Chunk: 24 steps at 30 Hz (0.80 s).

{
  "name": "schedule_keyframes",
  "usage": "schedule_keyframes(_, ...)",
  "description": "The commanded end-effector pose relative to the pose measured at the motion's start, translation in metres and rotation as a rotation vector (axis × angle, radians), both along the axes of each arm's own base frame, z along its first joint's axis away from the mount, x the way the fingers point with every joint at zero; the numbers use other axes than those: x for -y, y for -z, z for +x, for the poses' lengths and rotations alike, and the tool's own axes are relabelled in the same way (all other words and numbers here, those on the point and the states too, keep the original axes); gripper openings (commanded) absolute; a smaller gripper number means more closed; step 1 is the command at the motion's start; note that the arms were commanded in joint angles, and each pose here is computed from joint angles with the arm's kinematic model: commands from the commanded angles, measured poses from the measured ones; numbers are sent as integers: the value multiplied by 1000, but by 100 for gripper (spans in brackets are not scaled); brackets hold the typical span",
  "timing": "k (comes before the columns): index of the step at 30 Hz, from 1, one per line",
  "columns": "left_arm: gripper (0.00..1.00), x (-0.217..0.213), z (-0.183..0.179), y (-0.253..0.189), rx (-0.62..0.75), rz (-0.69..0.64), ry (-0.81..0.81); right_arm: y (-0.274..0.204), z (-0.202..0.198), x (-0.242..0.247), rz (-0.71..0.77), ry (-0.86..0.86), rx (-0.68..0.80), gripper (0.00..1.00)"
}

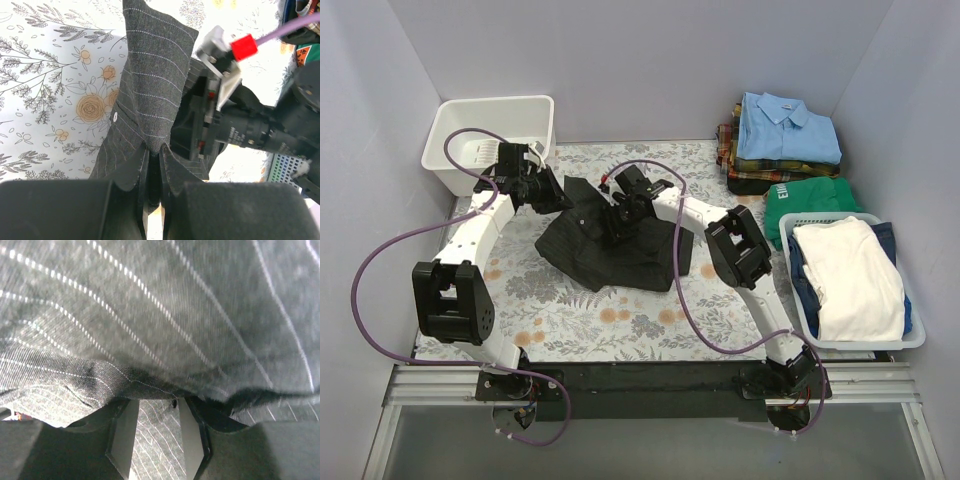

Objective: Fold and stack the long sleeve shirts
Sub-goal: Fold the shirt

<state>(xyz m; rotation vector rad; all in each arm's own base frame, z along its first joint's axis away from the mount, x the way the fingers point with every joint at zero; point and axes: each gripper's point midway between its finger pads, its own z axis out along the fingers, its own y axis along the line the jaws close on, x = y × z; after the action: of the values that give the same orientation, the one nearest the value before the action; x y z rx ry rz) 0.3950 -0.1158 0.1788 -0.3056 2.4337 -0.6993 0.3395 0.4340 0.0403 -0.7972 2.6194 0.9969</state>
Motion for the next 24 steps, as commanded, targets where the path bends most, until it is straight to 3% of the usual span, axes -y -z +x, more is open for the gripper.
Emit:
schedule_keyframes(1, 0, 0, 1, -37, 91, 7, 7, -58, 12, 2, 72, 35, 134, 47)
schedule_keyframes(9, 0, -4, 2, -39, 98, 30, -7, -107, 27, 58, 35, 189, 251, 51)
schedule_keyframes(14, 0, -4, 2, -39, 100, 37, -5, -81, 28, 145, -150, 378, 180, 51)
schedule_keyframes(18, 0, -5, 2, -36, 96, 40, -7, -68, 19, 189, -229, 441, 172, 50)
schedule_keyframes(24, 0, -8, 2, -34, 93, 60, -30, -45, 14, 199, -292, 438, 136, 46)
